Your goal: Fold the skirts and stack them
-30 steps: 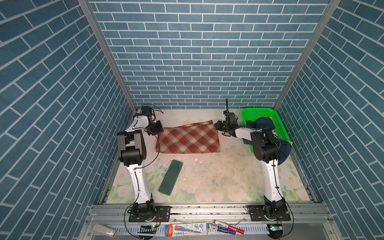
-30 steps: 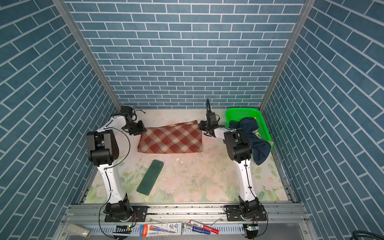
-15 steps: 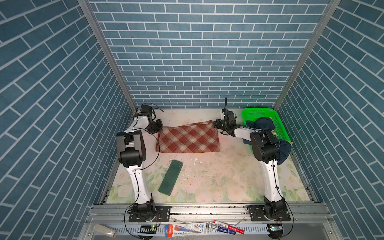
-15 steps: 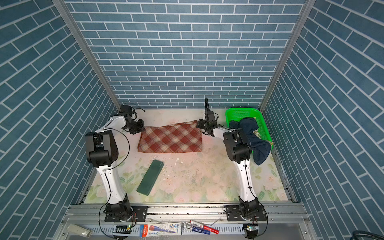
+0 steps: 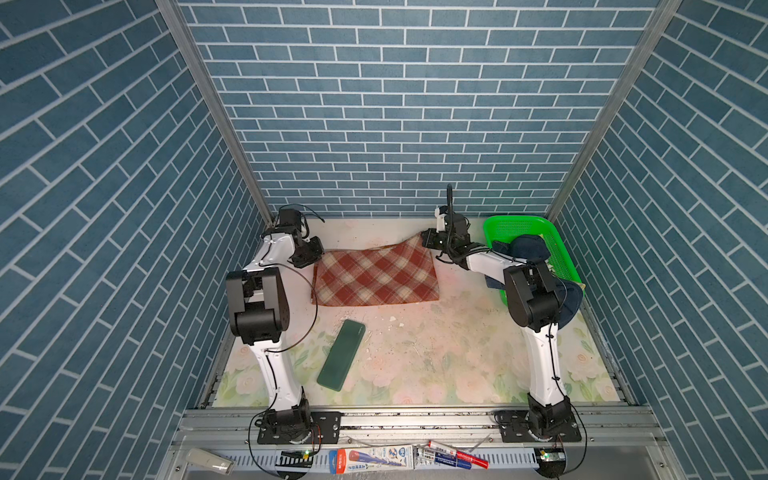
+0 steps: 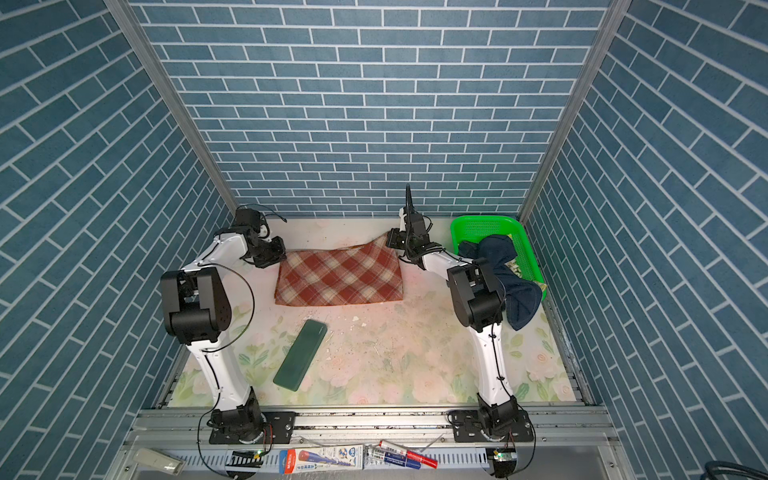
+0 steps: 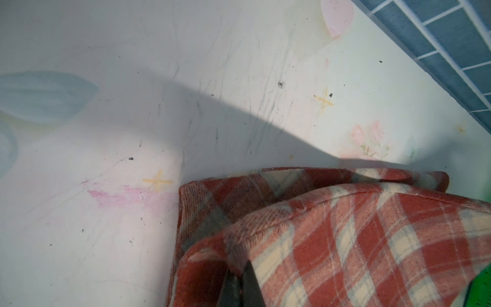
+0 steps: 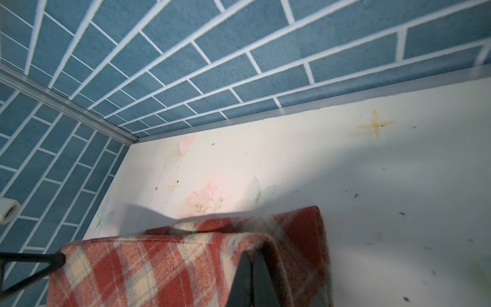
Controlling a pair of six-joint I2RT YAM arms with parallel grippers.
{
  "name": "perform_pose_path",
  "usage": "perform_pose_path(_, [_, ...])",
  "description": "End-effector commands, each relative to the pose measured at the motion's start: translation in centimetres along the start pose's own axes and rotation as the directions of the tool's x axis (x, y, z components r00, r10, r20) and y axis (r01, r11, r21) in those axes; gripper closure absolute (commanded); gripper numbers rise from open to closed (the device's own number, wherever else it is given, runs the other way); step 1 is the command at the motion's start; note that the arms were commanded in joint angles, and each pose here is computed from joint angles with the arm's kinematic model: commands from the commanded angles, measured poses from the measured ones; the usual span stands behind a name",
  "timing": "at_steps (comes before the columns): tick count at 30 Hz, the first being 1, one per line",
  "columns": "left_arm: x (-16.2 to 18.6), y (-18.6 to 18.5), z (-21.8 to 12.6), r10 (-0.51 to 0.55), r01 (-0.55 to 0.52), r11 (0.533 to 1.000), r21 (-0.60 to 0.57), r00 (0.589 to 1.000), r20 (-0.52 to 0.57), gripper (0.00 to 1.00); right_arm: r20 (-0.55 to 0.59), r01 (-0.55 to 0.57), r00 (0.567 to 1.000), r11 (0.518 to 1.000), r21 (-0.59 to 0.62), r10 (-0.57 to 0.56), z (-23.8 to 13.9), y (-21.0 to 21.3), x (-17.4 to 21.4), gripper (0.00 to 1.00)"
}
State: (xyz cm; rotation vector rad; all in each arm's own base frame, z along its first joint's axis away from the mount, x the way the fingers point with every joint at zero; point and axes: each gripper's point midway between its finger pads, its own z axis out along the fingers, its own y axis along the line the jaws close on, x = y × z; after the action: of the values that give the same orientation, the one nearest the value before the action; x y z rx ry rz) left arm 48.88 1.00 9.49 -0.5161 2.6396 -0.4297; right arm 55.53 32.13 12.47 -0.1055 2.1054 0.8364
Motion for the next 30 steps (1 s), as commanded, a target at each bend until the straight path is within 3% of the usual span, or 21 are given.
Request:
perform_pose_path(1, [0.0, 1.1, -0.5, -0.021, 0.022, 0.999, -0.044, 1.000, 0.021, 1.00, 0.040, 0.030, 0.999, 1.000, -0.001, -0.030, 0.7, 0.5, -1.5, 1.00])
perform_pose_path(17, [1.5, 5.1, 2.8, -0.109, 0.102, 0.986, -0.135, 0.993, -0.046, 1.00, -0.041, 0.015, 0.999, 0.997, 0.080, -0.012, 4.2, -2.4, 0.0, 1.00])
perform_pose_path(18, [1.4, 5.2, 2.9, -0.113, 0.105, 0.984, -0.142, 0.992, -0.048, 0.98, -0.048, 0.023, 0.999, 0.996, 0.084, -0.019, 4.1, -2.4, -0.2, 0.91])
perform_pose_path(19, [1.4, 5.2, 2.8, -0.111, 0.103, 0.984, -0.144, 0.993, -0.049, 0.90, -0.051, 0.030, 0.998, 0.995, 0.095, -0.025, 3.8, -2.4, -0.6, 0.80])
perform_pose_path(21, [1.1, 5.1, 2.6, -0.106, 0.098, 0.984, -0.148, 0.993, -0.047, 0.63, -0.057, 0.048, 0.998, 0.992, 0.115, -0.041, 3.0, -2.3, -1.2, 0.58])
perform_pose_path(23, [0.5, 4.9, 1.5, -0.096, 0.092, 0.985, -0.147, 0.995, -0.019, 0.44, -0.074, 0.062, 0.996, 0.989, 0.134, -0.053, 2.0, -2.1, -1.7, 0.44])
perform_pose_path(25, [-0.1, 4.7, 0.2, -0.082, 0.086, 0.984, -0.154, 0.996, 0.028, 0.25, -0.113, 0.073, 0.992, 0.985, 0.157, -0.055, 0.9, -2.2, -1.4, 0.41])
perform_pose_path(30, [0.0, 5.0, -1.7, -0.055, 0.060, 0.978, -0.199, 0.998, 0.033, 0.12, -0.199, 0.072, 0.980, 0.978, 0.197, -0.032, -1.4, -2.8, 1.1, 0.39])
